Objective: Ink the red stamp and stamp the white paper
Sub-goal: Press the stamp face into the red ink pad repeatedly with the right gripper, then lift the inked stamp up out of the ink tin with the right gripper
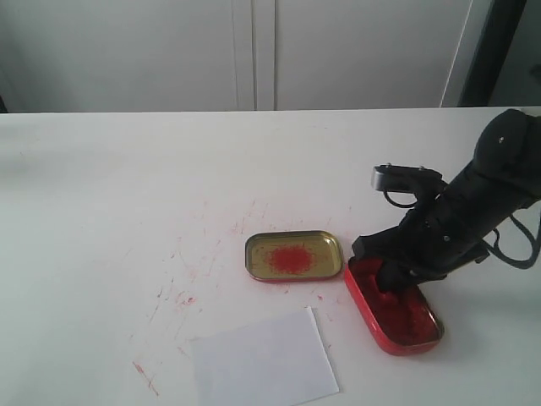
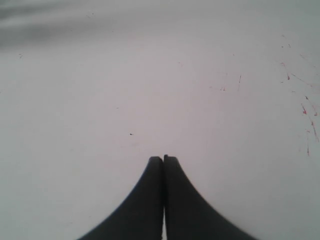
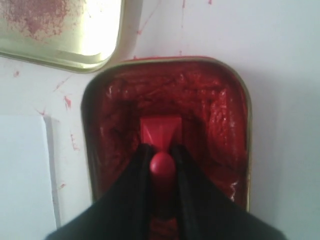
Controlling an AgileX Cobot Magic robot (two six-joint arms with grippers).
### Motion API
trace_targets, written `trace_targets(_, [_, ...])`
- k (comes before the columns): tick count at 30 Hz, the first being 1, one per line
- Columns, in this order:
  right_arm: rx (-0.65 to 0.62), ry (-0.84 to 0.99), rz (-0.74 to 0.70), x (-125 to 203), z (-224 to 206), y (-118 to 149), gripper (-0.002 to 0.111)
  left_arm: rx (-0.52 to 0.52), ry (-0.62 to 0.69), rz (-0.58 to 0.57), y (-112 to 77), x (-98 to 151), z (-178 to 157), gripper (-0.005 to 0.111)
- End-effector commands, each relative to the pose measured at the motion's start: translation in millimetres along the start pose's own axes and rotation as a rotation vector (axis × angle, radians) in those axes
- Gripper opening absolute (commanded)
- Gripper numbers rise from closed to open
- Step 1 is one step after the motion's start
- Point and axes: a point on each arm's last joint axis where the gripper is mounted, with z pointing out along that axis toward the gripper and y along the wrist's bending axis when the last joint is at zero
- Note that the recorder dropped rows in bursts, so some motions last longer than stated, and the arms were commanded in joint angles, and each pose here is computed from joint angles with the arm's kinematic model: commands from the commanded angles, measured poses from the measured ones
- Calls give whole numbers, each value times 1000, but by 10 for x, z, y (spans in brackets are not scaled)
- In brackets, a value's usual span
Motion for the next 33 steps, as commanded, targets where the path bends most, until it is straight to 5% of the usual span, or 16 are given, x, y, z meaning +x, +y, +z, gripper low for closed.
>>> trace_targets(1, [-8,-2,-19,-15,-23,-48,0,2,-2,-12,-3,9,2,0])
trace_targets(33, [-91,-53,-41,-71,-175,-36,0,2,-2,-10,-3,9,2,0])
